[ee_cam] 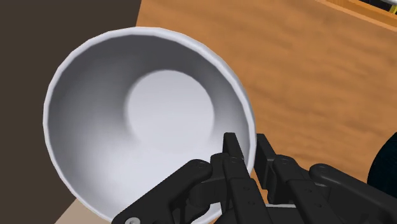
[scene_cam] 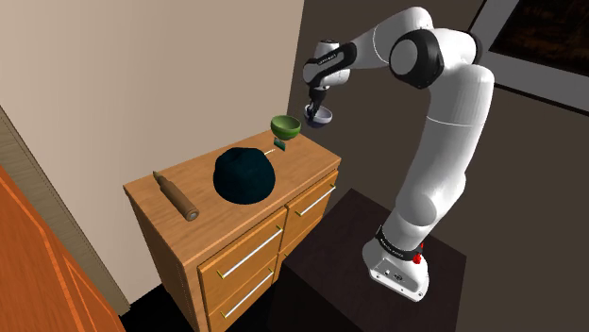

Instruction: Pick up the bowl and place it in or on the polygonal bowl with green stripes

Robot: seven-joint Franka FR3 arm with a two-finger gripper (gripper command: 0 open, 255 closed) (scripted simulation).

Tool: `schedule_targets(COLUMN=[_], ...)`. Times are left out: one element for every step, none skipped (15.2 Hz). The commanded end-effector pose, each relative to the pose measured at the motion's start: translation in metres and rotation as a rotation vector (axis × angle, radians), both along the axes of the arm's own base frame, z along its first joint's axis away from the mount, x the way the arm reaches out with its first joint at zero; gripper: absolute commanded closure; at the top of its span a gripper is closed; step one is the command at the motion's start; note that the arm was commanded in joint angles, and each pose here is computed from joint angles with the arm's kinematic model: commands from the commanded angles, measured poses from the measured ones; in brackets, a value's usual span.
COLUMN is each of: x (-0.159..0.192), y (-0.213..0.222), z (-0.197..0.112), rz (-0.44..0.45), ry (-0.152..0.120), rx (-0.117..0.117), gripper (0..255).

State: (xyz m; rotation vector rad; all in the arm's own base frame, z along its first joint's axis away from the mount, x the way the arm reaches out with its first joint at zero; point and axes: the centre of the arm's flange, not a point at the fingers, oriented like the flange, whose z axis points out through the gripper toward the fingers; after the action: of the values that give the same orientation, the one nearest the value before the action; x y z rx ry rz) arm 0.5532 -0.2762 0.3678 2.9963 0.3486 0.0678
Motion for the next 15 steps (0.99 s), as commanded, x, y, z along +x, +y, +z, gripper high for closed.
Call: schedule_targets(x=[0.014, 0.027, 0.04, 0.053, 0.066, 0.079, 0.092, 0.105, 0.118, 0.131, 0.144, 0.157, 0.17, 0.179, 0.179], y=[0.001, 0.001, 0.001, 0.001, 0.001, 0.001, 0.001, 0.001, 0.001, 0.001, 0.0, 0.0, 0.0, 0.0, 0.0], z=[0.007, 0.009, 0.011, 0.013, 0.015, 0.017, 0.019, 0.021, 0.023, 0.025, 0.027, 0.029, 0.031, 0.033, 0.027], rz=[0.0, 0.0, 0.0, 0.0, 0.0, 0.0, 0.0, 0.0, 0.0, 0.0, 0.0, 0.0, 0.0, 0.0, 0.0], ry=[0.0, 0.0, 0.0, 0.0, 0.0, 0.0, 0.0, 0.0, 0.0, 0.0, 0.0, 0.0, 0.0, 0.0, 0.0], rx=[0.0, 0.0, 0.0, 0.0, 0.0, 0.0, 0.0, 0.0, 0.0, 0.0, 0.0, 0.0, 0.0, 0.0, 0.0], gripper=[255, 255, 255, 255, 255, 255, 255, 255, 255, 255, 255, 255, 255, 255, 255])
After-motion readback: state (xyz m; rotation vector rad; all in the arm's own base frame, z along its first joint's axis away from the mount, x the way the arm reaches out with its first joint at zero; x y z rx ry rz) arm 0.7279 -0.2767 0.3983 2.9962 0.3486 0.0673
